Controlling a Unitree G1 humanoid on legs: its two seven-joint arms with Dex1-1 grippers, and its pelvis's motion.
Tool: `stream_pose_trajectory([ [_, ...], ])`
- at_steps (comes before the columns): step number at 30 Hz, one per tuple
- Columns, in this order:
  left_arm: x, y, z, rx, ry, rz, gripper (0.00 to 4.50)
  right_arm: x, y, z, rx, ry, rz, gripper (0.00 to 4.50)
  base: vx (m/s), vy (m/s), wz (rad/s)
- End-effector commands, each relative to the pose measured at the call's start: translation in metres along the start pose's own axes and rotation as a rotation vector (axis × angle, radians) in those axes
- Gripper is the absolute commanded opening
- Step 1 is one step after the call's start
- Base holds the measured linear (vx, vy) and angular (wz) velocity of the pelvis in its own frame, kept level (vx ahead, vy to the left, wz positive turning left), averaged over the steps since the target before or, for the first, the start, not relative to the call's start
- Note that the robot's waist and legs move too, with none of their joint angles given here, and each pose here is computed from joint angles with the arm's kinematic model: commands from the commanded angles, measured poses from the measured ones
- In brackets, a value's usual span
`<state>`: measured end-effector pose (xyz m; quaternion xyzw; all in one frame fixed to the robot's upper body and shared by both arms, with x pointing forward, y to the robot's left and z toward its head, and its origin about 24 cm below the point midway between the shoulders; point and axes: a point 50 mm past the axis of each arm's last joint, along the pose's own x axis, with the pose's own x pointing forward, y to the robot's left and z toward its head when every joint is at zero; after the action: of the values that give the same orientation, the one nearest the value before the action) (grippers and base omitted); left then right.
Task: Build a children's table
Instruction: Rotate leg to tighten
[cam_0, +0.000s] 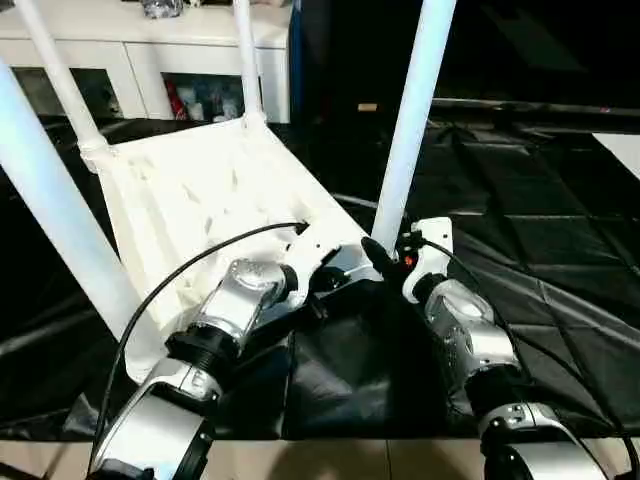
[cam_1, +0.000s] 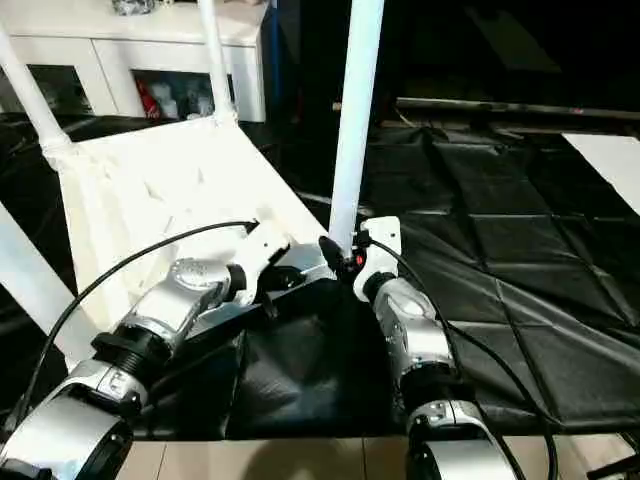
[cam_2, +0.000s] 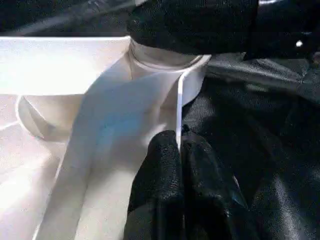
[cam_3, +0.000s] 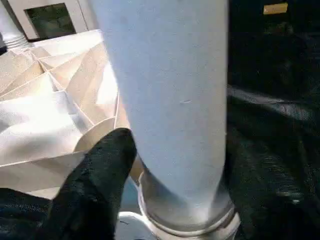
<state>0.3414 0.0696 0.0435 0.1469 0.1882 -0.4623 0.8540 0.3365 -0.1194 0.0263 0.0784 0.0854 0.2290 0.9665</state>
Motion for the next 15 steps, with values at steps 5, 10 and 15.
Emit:
stream_pose_trajectory([
  [5,0.004,-0.010,0.022,-0.005,-0.191,0.017,0.55,-0.024,-0.007,-0.005,0.031,0.004,0.076,3.11,0.000,0.000,0.00],
  [10,-0.018,-0.025,0.014,-0.072,-0.276,0.061,0.94,-0.078,-0.022,0.000,-0.052,0.070,0.258,3.11,0.037,0.004,0.01],
  [15,-0.051,-0.048,-0.002,-0.119,-0.316,0.108,1.41,-0.095,-0.010,0.002,-0.014,0.145,0.445,3.11,0.000,0.000,0.00],
])
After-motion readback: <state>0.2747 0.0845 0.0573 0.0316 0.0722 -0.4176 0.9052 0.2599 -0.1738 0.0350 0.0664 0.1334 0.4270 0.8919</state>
